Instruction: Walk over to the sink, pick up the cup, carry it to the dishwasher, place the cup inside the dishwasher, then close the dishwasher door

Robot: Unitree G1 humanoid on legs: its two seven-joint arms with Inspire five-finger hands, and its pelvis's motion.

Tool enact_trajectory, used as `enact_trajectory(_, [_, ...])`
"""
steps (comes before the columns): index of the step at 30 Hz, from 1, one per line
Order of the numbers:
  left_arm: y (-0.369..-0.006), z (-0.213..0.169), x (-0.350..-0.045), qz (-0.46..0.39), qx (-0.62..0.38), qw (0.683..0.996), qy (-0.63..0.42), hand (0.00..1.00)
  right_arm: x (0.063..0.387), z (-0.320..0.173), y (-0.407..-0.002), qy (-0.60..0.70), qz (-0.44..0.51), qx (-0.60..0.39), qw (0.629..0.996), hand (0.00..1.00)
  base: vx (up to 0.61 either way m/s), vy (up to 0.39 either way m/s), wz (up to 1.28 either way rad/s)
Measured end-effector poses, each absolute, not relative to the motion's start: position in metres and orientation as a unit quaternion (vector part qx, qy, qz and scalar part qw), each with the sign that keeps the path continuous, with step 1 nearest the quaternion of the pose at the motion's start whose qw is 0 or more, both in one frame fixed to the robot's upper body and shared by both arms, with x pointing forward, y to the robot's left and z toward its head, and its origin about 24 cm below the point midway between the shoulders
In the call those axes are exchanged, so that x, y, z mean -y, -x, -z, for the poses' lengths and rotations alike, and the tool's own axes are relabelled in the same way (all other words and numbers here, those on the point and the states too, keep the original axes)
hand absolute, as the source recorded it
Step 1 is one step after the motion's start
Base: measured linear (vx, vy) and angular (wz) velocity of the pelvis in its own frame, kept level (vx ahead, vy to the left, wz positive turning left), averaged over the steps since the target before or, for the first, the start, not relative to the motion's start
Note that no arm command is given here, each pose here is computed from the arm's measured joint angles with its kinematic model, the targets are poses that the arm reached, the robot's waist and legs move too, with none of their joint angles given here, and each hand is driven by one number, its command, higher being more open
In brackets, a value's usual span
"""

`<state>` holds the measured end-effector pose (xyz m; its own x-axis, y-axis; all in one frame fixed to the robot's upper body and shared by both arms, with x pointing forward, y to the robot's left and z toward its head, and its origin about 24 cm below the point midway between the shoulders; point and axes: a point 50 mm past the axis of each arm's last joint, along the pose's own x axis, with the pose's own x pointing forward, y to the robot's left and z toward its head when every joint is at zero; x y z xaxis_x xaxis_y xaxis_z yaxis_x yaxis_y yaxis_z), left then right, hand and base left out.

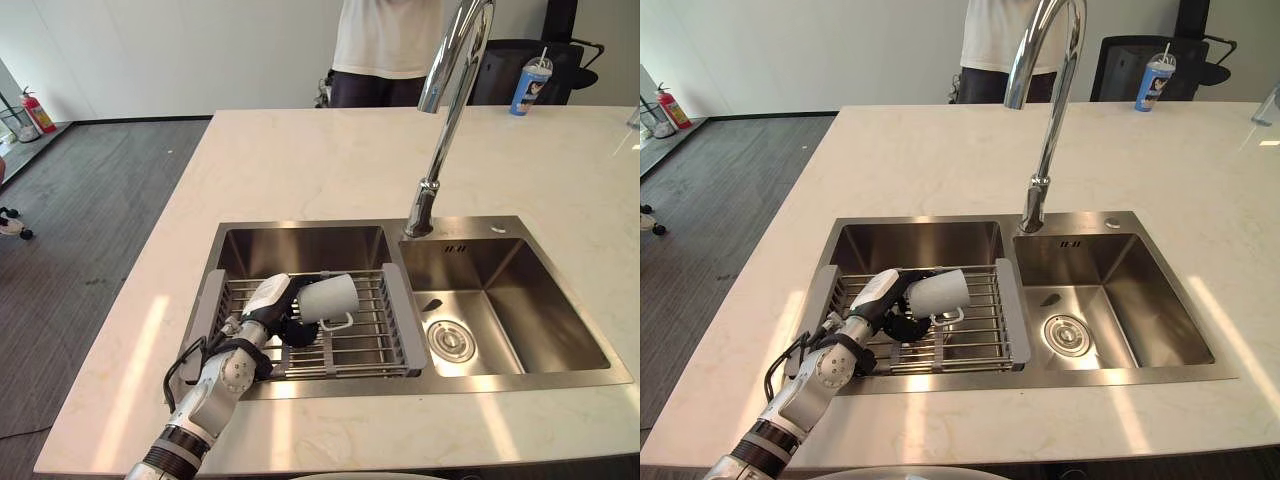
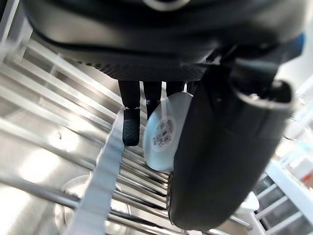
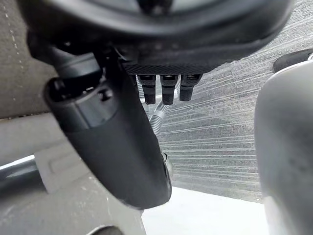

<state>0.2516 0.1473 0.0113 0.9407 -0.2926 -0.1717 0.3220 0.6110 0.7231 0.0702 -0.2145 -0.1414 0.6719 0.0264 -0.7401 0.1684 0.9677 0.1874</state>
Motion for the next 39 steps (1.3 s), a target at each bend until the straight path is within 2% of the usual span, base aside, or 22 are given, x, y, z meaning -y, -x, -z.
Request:
enact_trajectory(10, [-0.244,-0.018,-0.160,0.126,-0.017,0.957,-0.262,0.30,0.213,0.143,-0.064,-0.117,0.043,-0.412,0.903,0.90,-0.01,-0.001,-0.03])
enact_trajectory(13, [-0.243,-0.037,-0.161,0.103,0.020,0.979,-0.174,0.30,0.215,0.143,-0.061,-0.125,0.062,-0.411,0.901,0.90,0.02,-0.007,0.11])
enact_trajectory(15, [-0.243,-0.055,-0.160,0.104,0.063,0.989,-0.080,0.30,0.215,0.144,-0.059,-0.127,0.074,-0.410,0.900,0.90,0.00,-0.006,0.09])
enact_trajectory(18, [-0.240,-0.071,-0.158,0.119,0.110,0.987,0.023,0.30,0.214,0.144,-0.058,-0.131,0.081,-0.407,0.900,0.90,0.00,0.000,0.00])
enact_trajectory(23, [-0.226,-0.075,-0.162,0.125,0.146,0.972,0.136,0.30,0.211,0.144,-0.058,-0.133,0.085,-0.401,0.902,0.90,0.00,-0.001,-0.01])
enact_trajectory(30, [-0.211,-0.084,-0.160,0.139,0.186,0.956,0.177,0.30,0.208,0.143,-0.055,-0.142,0.105,-0.391,0.903,0.90,-0.03,0.009,-0.07])
enact_trajectory(35, [-0.202,-0.119,-0.155,0.172,0.275,0.927,0.188,0.30,0.212,0.134,-0.068,-0.135,0.109,-0.358,0.917,0.90,-0.08,0.034,-0.26])
enact_trajectory(39, [-0.199,-0.134,-0.155,0.162,0.328,0.910,0.193,0.30,0.213,0.130,-0.076,-0.127,0.110,-0.343,0.924,0.90,-0.11,0.062,-0.30])
